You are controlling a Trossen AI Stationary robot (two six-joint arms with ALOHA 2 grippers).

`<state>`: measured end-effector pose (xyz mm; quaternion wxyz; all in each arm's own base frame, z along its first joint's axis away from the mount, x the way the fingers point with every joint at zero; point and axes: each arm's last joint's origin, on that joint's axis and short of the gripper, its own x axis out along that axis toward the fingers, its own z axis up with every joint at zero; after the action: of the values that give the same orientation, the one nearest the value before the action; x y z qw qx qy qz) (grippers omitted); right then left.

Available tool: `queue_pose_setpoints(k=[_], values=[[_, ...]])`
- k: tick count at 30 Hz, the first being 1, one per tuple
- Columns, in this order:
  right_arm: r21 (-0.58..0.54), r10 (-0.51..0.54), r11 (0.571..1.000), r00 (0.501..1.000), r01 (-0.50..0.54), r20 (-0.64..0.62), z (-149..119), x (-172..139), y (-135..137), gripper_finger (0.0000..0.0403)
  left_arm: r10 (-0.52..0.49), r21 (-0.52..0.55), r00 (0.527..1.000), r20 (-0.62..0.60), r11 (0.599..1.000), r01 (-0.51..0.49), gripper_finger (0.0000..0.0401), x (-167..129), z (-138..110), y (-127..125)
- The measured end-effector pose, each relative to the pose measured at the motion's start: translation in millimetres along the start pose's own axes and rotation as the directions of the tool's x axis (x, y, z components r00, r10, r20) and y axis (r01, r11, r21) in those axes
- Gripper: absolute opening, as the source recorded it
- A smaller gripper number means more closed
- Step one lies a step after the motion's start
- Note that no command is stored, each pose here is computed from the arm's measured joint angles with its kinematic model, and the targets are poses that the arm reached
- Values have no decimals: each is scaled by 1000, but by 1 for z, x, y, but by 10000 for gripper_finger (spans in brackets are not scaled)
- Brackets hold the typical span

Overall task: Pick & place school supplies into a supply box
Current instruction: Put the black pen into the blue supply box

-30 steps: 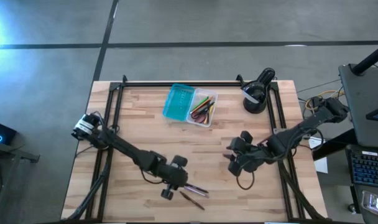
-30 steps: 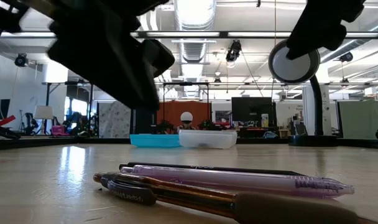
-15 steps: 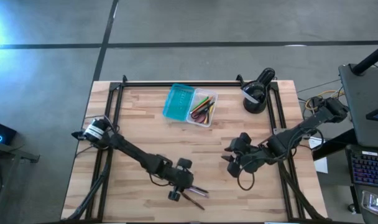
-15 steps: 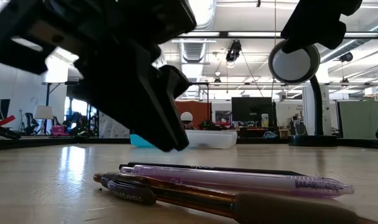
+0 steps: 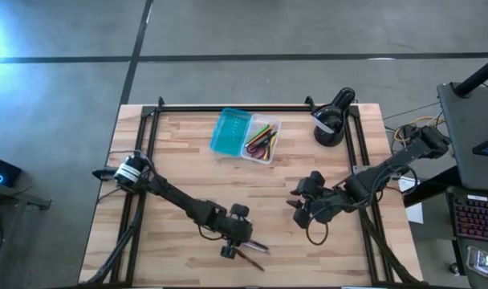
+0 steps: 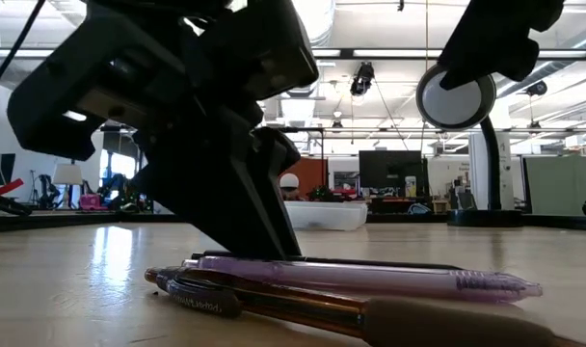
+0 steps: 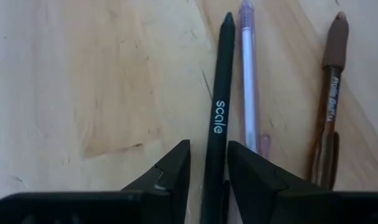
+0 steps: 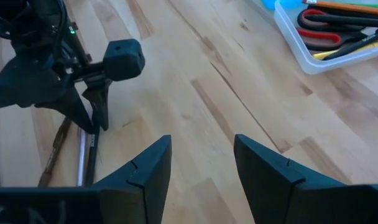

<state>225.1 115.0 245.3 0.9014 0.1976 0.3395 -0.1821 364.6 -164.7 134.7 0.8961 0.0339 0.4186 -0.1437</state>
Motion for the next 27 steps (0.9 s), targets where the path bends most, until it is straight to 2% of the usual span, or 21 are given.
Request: queue_pose_setpoints(k=[9,18,21,24,25,27], values=[[10,-20,1000,1000,21,-16,-7,5,-5,166,27,-24,999,-43,999,-28,87,7,-7,5],[20,-43,999,999,44,-32,-15,9,-11,166,76,-5,995,-63,997,-76,13,8,-10,8],[19,-43,999,999,44,-32,-15,9,-11,166,101,-116,992,-68,987,-109,12,7,-8,16],[22,-46,999,999,47,-27,-14,9,-11,166,124,-320,991,-50,938,-133,12,-1,-1,32],[23,-51,998,999,51,-20,-14,9,-11,166,147,-399,988,-52,903,-156,12,-4,1,40],[38,-69,997,998,69,6,-14,9,-11,166,236,-546,971,-43,808,-220,12,-15,6,59]])
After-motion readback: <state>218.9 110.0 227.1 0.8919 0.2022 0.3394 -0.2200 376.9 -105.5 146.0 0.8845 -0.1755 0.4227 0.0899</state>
